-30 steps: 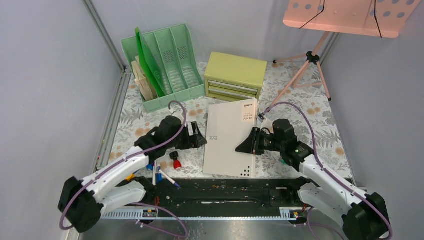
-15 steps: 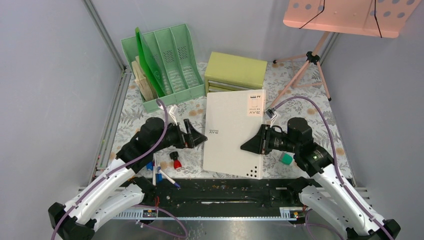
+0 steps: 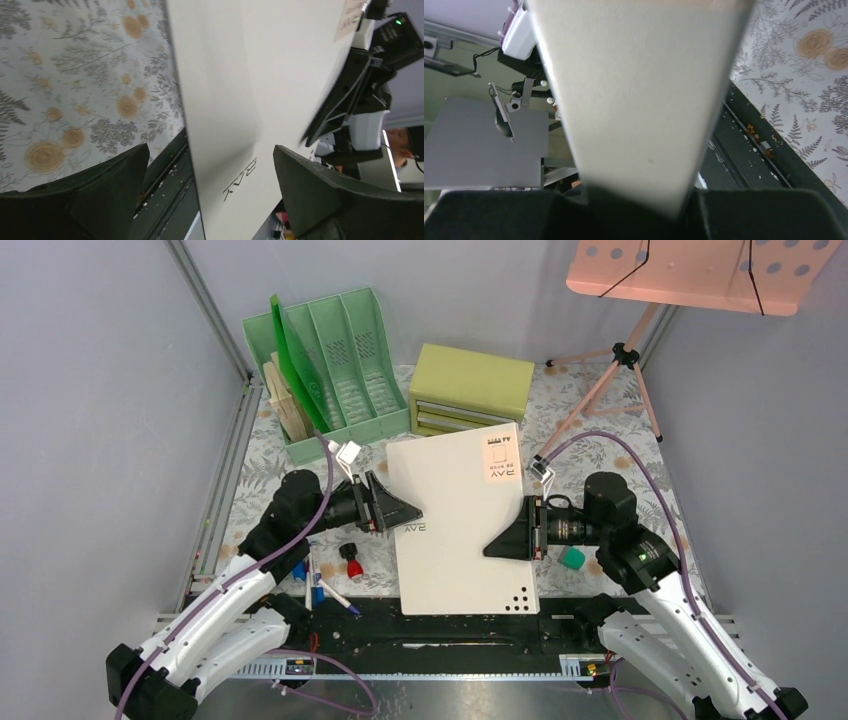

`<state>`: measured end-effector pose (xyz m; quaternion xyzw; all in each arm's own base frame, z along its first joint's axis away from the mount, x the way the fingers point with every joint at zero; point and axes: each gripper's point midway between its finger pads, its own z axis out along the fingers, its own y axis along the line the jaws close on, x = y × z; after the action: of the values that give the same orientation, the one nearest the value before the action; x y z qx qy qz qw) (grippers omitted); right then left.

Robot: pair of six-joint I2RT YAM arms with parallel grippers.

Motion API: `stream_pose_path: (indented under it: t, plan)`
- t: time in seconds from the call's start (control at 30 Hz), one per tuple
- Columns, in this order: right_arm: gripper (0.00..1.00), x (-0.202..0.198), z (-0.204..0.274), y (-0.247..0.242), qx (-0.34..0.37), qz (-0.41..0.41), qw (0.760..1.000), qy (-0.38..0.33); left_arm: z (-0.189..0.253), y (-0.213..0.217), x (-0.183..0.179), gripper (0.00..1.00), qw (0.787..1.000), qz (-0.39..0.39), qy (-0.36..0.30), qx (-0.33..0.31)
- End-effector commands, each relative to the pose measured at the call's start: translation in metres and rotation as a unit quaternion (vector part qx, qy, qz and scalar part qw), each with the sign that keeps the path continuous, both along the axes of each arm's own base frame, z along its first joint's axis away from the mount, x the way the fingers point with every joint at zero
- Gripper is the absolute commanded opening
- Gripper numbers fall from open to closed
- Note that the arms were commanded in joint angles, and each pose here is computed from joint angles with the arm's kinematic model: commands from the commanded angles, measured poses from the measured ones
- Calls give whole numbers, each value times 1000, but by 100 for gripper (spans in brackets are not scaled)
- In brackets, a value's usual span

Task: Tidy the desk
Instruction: Pick up the folder from the corner of the board.

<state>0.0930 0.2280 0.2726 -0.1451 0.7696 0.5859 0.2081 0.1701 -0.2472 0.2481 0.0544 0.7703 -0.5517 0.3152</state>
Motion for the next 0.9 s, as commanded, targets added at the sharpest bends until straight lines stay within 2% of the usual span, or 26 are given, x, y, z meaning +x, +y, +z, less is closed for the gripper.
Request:
stream_pose_path:
  t: [0.0, 0.17, 0.4, 0.57, 0.67, 0.8, 0.87]
  plan:
    - [0, -15, 29, 2, 33, 51, 998, -31, 47, -12, -18, 94, 992, -75, -62, -73]
    - [0, -14, 17, 0, 9, 52, 998, -26, 66, -13, -35, 83, 985, -120, -87, -93]
    - [0, -16, 13, -1, -2, 65, 998, -24, 83, -8, -53, 72, 976, -151, -113, -109]
    - [0, -16, 10, -1, -4, 65, 998, -27, 90, -7, -61, 59, 971, -171, -122, -113]
    - [0, -14, 6, -1, -8, 63, 998, -24, 92, -7, -64, 47, 970, -178, -123, -114]
    - [0, -13, 4, -1, -11, 59, 998, -25, 93, -6, -65, 48, 970, -178, -125, -108]
    - [0, -12, 3, -1, -12, 56, 998, -25, 91, -4, -61, 54, 975, -160, -126, -92]
